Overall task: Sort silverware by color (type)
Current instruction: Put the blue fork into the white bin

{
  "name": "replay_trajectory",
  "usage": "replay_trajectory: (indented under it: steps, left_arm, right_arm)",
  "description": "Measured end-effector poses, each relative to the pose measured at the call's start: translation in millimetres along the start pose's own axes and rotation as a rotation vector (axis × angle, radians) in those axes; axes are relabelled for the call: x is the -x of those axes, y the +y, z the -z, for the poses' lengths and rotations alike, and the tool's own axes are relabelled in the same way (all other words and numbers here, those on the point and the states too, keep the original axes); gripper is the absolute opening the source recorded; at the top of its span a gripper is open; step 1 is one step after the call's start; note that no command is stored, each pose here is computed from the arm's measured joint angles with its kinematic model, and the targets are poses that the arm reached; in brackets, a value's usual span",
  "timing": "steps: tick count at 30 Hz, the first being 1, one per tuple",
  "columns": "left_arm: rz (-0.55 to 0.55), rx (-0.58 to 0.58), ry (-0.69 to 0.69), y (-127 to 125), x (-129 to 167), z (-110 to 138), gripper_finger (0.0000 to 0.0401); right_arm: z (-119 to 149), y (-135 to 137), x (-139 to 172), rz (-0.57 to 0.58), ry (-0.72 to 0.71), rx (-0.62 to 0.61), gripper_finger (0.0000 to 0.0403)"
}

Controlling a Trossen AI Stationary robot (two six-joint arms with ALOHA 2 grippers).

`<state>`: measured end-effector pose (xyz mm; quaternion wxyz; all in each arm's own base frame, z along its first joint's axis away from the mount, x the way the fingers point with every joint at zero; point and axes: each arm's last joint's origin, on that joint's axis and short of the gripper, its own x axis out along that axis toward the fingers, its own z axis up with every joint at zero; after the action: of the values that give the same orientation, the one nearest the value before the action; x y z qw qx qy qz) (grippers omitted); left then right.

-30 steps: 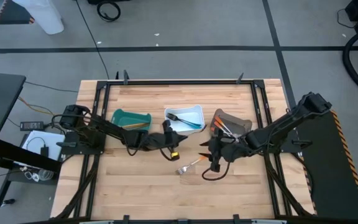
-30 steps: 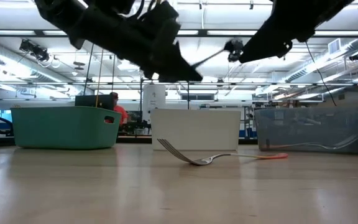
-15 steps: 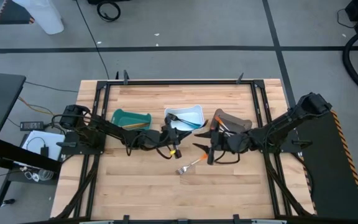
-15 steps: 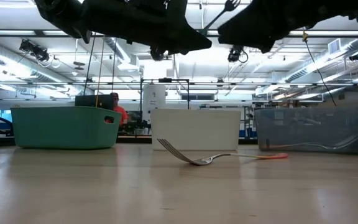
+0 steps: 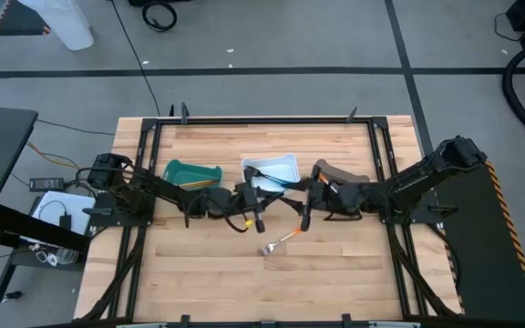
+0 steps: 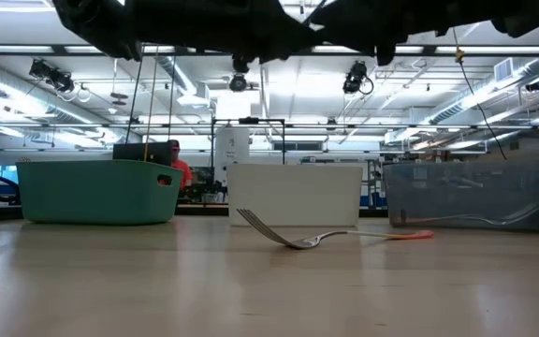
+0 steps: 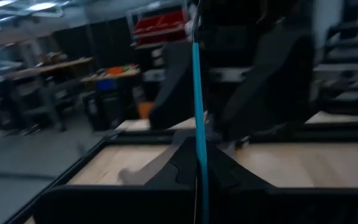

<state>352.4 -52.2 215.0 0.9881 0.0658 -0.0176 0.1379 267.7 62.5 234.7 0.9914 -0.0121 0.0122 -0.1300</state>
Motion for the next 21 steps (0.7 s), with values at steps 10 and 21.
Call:
replay_trajectory:
  steps: [10,21]
  left_arm:
    - [0.146,0.093,-0.120,8,-4,-9,0.0011]
    - [0.150,0.117,-0.111,9,-5,-8,0.0011]
  right_arm:
    - [-14,2,1,-0.116,-0.133,0.052,0.0157]
    - [-17,-1,0,-0.150,-0.176,0.076,0.0083]
